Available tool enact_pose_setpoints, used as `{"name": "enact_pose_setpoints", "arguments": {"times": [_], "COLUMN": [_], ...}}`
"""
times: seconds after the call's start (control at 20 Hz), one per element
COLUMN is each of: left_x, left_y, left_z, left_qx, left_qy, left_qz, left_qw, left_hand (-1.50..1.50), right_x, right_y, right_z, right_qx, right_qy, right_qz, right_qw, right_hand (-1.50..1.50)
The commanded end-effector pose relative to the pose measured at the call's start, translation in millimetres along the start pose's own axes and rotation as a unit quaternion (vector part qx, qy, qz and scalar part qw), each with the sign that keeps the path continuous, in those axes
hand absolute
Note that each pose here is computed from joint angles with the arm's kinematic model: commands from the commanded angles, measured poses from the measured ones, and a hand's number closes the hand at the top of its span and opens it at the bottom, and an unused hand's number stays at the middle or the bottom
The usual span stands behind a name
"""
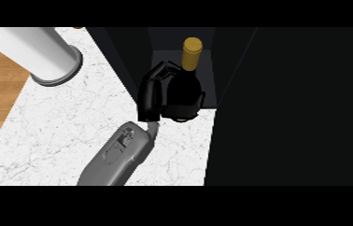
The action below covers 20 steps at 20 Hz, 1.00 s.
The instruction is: Pick up the wine, place it into the cabinet and close the cabinet
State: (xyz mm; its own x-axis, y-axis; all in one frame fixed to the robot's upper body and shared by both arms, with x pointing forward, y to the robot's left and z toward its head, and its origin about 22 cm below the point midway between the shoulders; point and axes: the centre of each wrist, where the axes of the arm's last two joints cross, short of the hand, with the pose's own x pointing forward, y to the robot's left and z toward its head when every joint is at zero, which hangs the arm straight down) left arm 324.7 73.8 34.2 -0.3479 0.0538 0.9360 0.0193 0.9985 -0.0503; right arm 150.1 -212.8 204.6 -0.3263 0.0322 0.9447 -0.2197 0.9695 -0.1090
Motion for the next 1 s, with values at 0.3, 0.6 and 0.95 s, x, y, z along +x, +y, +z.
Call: {"name": "enact_pose_setpoints", "arguments": {"times": [0.3, 0.6, 0.95], "left_x": [-6, -23, -29], "left_y": [10, 20, 17], "left_z": [-25, -40, -57], "left_qx": [0.029, 0.023, 0.020], "left_qy": [-0.005, 0.023, 0.050], "left_qz": [0.017, 0.007, -0.007], "left_qw": [0.9994, 0.9994, 0.9985], "left_hand": [1.50, 1.50, 1.50], "right_x": [13, 1, 12], "right_y": [1, -3, -2], "right_z": [20, 11, 22], "right_qx": [0.002, 0.004, 0.009], "right_qy": [-0.030, -0.032, -0.019], "right_qz": [-0.021, -0.021, -0.023], "right_qw": [0.999, 0.999, 1.000], "right_hand": [-1.50, -1.50, -1.50]}}
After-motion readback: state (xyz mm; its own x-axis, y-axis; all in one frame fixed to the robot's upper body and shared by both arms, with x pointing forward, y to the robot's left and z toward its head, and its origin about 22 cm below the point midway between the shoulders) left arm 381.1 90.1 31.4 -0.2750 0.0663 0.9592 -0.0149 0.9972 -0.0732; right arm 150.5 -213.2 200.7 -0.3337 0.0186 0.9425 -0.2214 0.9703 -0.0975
